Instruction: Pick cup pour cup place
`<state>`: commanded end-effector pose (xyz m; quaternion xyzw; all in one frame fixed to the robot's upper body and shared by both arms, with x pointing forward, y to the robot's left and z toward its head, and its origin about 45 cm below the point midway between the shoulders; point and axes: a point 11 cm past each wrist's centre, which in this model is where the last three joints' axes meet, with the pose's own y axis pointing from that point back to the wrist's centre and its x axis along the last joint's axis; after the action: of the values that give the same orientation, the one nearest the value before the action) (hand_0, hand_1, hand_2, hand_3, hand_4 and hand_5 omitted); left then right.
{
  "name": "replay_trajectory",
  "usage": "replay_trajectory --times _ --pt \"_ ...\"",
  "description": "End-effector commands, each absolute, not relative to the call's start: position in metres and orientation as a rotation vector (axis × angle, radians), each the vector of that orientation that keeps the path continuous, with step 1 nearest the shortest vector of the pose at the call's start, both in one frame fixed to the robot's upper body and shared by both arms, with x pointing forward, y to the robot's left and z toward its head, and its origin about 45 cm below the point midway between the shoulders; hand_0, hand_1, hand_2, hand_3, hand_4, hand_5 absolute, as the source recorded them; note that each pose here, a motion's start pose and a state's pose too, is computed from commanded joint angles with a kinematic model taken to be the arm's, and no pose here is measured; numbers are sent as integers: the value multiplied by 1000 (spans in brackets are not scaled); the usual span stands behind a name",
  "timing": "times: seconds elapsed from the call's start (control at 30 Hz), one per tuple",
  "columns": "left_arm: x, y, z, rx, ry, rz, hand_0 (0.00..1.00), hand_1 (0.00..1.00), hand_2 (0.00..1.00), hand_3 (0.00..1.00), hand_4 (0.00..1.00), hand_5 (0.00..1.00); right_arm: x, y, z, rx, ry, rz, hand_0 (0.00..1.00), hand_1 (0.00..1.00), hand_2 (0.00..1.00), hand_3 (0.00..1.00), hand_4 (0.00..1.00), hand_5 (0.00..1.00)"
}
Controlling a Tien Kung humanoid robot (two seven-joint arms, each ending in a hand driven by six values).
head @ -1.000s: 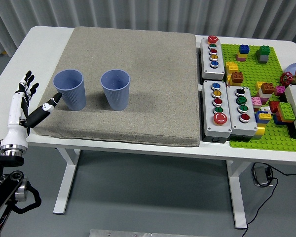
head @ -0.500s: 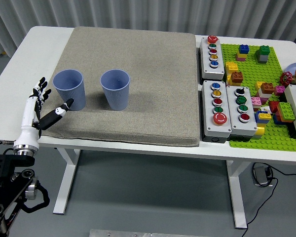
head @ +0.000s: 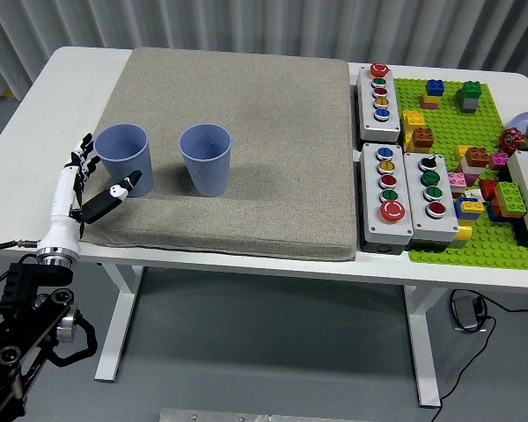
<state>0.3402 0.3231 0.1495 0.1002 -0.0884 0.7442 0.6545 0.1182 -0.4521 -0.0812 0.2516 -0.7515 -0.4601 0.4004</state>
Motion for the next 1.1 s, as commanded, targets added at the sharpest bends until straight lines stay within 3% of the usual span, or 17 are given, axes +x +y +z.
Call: replay_trajectory --times 1.1 --pt "361 322 145 277 -199 1662 921 916 998 998 914 338 122 -453 -80 633 -1916 -1160 675 600 565 578 2 60"
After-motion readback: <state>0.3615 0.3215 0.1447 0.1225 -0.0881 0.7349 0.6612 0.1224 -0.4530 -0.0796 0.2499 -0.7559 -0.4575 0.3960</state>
